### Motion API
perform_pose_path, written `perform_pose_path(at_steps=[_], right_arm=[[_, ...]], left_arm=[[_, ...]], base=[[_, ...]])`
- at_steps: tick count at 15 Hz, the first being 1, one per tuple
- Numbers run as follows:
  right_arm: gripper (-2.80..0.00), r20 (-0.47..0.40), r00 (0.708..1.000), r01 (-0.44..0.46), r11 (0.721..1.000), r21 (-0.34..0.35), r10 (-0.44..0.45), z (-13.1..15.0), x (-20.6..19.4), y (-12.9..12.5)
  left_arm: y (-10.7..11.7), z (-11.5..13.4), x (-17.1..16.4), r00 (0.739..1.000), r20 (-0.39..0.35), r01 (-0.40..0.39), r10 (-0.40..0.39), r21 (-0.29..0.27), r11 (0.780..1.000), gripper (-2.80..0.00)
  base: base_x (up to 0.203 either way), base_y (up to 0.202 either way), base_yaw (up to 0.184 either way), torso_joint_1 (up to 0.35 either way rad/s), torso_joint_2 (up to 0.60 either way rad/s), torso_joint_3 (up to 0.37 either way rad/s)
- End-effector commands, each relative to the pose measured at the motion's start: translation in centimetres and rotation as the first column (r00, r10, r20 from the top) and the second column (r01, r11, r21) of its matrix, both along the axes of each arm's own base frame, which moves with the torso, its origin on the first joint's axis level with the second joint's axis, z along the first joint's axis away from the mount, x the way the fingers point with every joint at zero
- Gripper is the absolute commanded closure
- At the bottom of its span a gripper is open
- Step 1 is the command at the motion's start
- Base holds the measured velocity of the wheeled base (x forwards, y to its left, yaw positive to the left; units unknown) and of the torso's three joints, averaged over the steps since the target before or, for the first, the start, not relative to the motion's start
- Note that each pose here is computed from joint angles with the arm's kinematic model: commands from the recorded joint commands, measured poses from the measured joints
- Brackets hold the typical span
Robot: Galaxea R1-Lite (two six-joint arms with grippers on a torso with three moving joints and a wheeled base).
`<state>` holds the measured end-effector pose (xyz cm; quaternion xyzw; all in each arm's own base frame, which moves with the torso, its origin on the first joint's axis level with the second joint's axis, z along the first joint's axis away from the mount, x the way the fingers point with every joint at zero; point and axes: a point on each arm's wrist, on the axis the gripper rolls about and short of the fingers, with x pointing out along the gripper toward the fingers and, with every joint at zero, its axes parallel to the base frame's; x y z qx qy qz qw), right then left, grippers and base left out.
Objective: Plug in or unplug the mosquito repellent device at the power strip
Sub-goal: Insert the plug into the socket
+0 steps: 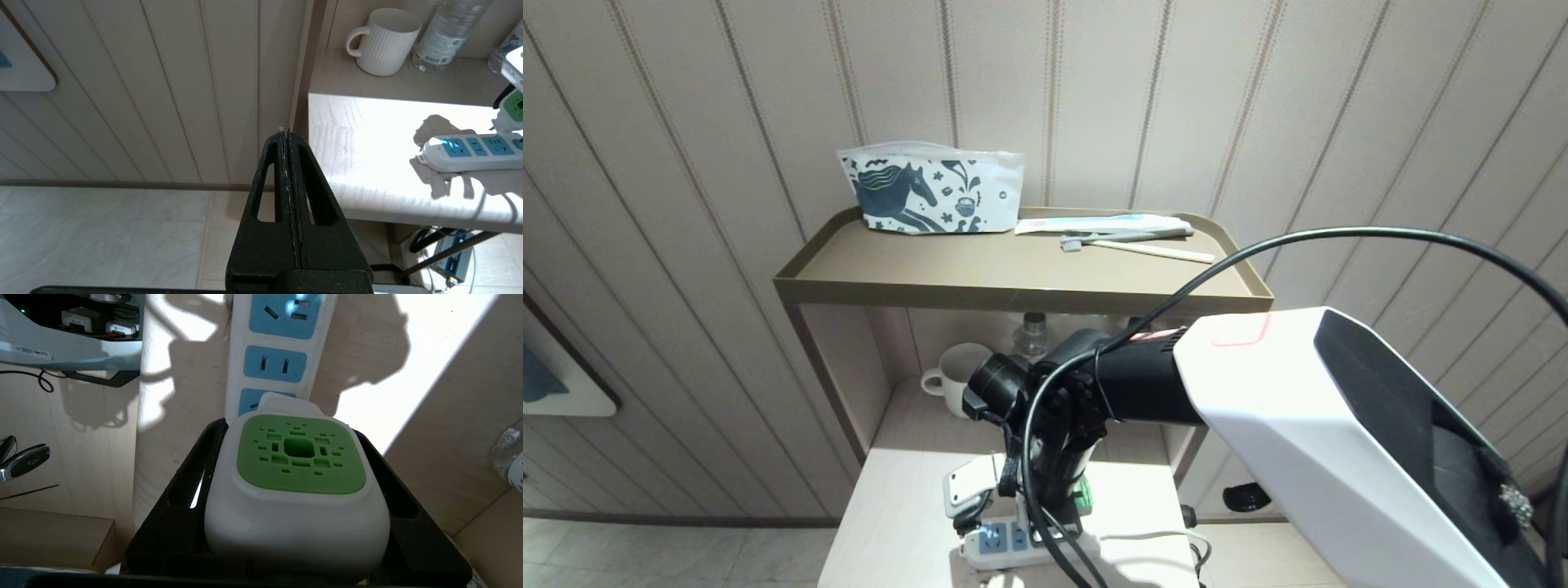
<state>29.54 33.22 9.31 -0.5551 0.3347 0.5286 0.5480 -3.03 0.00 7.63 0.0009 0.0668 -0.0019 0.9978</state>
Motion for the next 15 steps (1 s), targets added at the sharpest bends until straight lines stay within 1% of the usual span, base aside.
perform_pose_path(at_steps=[1, 6, 8, 15], right_arm=[[0.0, -0.01, 1.0, -0.01, 1.0, -0.015, 0.01, -0.8, 0.0, 0.2], [0.0, -0.003, 1.0, -0.02, 1.0, -0.01, 0.02, -1.6, 0.3, 0.6], [0.0, 0.013, 1.0, -0.015, 1.0, 0.01, 0.015, -2.1, 0.6, 0.9], [0.0, 0.016, 1.0, -0.018, 1.0, 0.011, 0.018, -2.1, 0.6, 1.0]], left_arm=[[0.0, 0.0, 0.0, 1.0, -0.001, -0.001, 0.001, 0.0, 1.0, 0.0], [0.0, 0.0, 0.0, 1.0, -0.001, 0.0, 0.0, 0.001, 1.0, 0.0], [0.0, 0.0, 0.0, 1.0, -0.001, 0.0, 0.0, 0.001, 1.0, 0.0], [0.0, 0.0, 0.0, 1.0, -0.001, -0.001, 0.001, 0.0, 1.0, 0.0]], base=[[0.0, 0.0, 0.0, 0.0, 0.0, 0.0], [0.0, 0.0, 0.0, 0.0, 0.0, 0.0], [0.0, 0.0, 0.0, 0.0, 0.0, 0.0], [0.0, 0.0, 0.0, 0.0, 0.0, 0.0]])
